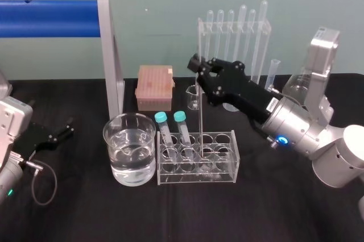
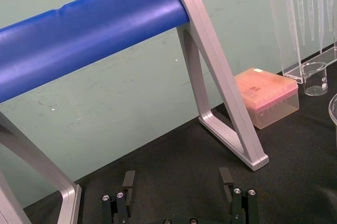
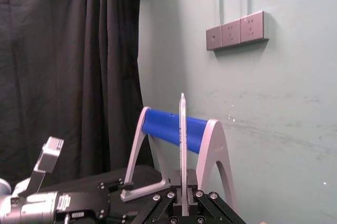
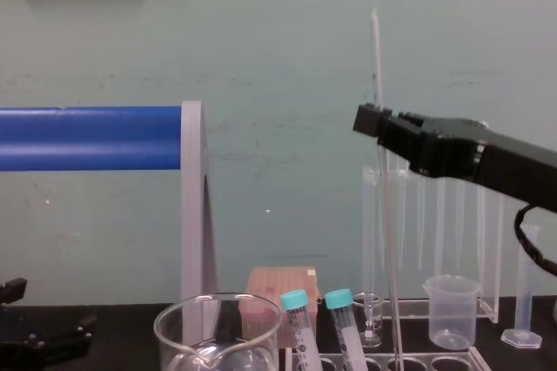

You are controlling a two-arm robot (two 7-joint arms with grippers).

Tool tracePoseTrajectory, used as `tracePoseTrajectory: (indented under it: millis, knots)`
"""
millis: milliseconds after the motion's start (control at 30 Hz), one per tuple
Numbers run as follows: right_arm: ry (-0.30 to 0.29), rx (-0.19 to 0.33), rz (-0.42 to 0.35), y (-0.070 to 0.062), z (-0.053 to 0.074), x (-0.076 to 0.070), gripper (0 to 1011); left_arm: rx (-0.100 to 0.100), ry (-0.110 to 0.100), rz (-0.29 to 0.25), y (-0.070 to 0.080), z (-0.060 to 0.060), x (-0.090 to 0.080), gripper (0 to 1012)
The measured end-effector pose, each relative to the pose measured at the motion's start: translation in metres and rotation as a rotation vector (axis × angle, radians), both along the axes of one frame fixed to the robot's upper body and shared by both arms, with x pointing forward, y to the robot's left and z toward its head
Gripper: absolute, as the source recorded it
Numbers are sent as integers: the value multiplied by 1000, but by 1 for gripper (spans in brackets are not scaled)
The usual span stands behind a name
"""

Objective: Hold the thermometer with one hand and immerse one end into the beaker, then reinsert it into the test tube rack.

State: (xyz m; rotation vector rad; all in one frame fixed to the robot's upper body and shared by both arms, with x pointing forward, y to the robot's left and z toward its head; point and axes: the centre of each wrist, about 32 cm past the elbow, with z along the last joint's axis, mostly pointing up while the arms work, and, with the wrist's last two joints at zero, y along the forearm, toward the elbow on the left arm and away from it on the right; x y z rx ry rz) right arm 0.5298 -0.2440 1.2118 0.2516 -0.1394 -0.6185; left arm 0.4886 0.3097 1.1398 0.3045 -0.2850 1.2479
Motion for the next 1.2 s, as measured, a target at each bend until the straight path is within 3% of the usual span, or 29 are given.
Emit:
tracePoseTrajectory:
  millis: [600, 1200]
  knots:
    - [48, -91, 14, 5, -21, 9, 57, 0, 0, 0, 0, 0, 0, 1008]
    - [48, -99, 17, 6, -22, 11, 57, 0, 0, 0, 0, 0, 0, 1008]
